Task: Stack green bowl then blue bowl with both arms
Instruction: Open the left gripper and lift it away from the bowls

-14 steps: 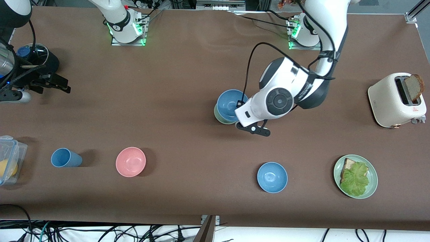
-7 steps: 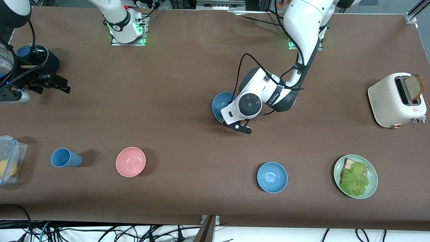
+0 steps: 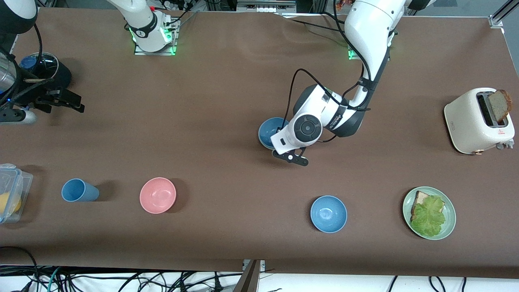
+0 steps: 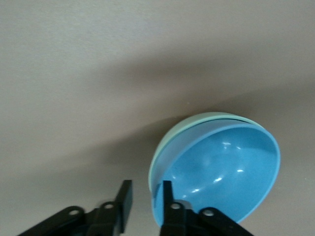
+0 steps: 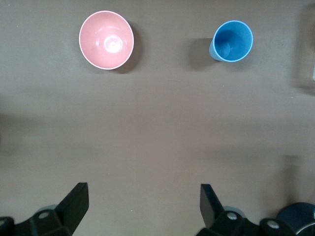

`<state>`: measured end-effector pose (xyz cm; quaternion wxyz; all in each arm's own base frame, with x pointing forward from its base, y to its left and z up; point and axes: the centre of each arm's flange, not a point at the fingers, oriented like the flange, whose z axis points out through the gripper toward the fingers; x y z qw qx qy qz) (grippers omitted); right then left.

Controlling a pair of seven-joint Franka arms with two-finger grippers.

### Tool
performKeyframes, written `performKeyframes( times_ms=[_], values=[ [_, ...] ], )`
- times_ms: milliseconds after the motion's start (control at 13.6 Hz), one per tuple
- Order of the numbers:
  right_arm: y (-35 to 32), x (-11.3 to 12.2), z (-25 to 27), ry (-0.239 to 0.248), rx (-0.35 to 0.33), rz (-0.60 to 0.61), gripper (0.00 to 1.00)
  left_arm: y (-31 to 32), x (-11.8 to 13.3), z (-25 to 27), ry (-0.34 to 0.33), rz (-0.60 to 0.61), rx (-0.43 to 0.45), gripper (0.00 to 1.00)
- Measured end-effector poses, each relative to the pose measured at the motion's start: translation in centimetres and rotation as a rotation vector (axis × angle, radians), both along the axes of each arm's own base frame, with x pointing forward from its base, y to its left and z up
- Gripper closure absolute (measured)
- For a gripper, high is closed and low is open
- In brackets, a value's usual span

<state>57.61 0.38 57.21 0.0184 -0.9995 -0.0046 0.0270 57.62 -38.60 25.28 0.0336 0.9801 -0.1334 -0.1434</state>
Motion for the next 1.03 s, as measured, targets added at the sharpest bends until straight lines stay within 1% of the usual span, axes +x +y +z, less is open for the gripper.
performKeyframes(
  times_ms=[147, 221, 295, 442, 664, 737, 885, 1032],
  values=[
    [0.0, 0.0, 0.0, 0.0, 0.0, 0.0, 0.0, 0.9, 0.3, 1.0, 0.02, 0.007, 0.008, 0.42],
    [0.0, 0.0, 0.0, 0.0, 0.0, 0.0, 0.0, 1.5, 0.7, 2.4, 0.022, 0.013, 0.007, 0.31],
    [0.0, 0.0, 0.0, 0.001, 0.0, 0.0, 0.0, 2.4, 1.1, 4.4, 0.017, 0.024, 0.002, 0.2],
    [0.0, 0.0, -0.1, 0.002, 0.0, 0.0, 0.0, 5.1, 2.3, 9.8, -0.013, 0.059, -0.015, 0.01],
    [-0.1, 0.0, -0.1, 0.002, 0.0, -0.001, 0.0, 13.1, 3.8, 19.3, -0.044, 0.15, -0.009, 0.0],
    [-0.1, 0.0, -0.1, 0.002, 0.0, -0.001, 0.0, 16.3, 4.2, 21.8, -0.071, 0.178, 0.02, 0.0],
    [-0.1, 0.0, -0.1, 0.002, 0.0, -0.002, 0.0, 23.0, 5.1, 26.0, -0.151, 0.238, 0.078, 0.0],
    [-0.1, 0.0, -0.1, 0.001, 0.0, -0.002, 0.0, 29.2, 5.5, 28.8, -0.203, 0.234, 0.085, 0.0]
  ],
)
